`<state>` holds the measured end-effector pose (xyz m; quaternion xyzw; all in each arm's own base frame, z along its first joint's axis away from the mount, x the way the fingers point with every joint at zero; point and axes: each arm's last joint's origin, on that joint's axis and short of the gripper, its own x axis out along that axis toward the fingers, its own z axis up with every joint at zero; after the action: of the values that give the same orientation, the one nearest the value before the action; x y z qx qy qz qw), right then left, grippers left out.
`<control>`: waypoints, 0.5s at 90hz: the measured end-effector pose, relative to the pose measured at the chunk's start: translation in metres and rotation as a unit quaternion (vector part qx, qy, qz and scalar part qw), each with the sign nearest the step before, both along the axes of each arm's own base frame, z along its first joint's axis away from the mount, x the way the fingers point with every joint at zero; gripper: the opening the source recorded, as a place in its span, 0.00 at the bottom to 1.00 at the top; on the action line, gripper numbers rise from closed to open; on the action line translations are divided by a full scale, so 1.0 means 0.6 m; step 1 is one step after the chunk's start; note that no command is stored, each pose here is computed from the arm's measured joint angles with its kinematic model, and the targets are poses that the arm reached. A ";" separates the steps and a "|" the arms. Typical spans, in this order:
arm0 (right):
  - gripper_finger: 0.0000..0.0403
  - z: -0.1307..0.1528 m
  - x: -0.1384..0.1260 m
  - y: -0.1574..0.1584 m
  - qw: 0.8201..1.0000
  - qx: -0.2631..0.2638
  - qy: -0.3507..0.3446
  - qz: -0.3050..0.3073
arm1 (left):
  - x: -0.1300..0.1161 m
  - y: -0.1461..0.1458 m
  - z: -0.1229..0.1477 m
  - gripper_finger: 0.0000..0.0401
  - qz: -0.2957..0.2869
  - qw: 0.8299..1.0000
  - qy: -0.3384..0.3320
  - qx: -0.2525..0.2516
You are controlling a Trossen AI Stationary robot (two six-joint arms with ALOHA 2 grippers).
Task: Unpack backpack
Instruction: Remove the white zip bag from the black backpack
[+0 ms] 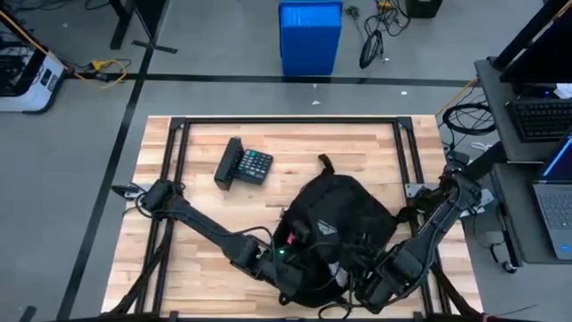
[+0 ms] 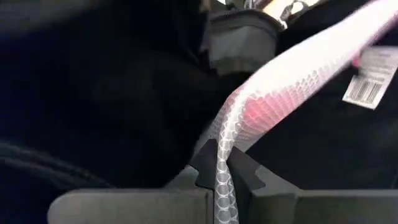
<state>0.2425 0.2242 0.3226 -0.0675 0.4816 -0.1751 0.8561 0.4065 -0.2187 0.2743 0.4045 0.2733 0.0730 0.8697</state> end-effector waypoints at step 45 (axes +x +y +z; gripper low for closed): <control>0.01 0.000 -0.010 -0.014 0.998 -0.020 0.007 -0.052 | -0.078 -0.043 0.084 0.00 0.026 0.997 -0.073 0.020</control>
<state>0.2363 0.2157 0.3224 -0.0606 0.4871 -0.2283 0.8408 0.3598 -0.2445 0.3248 0.4082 0.2181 0.1302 0.8768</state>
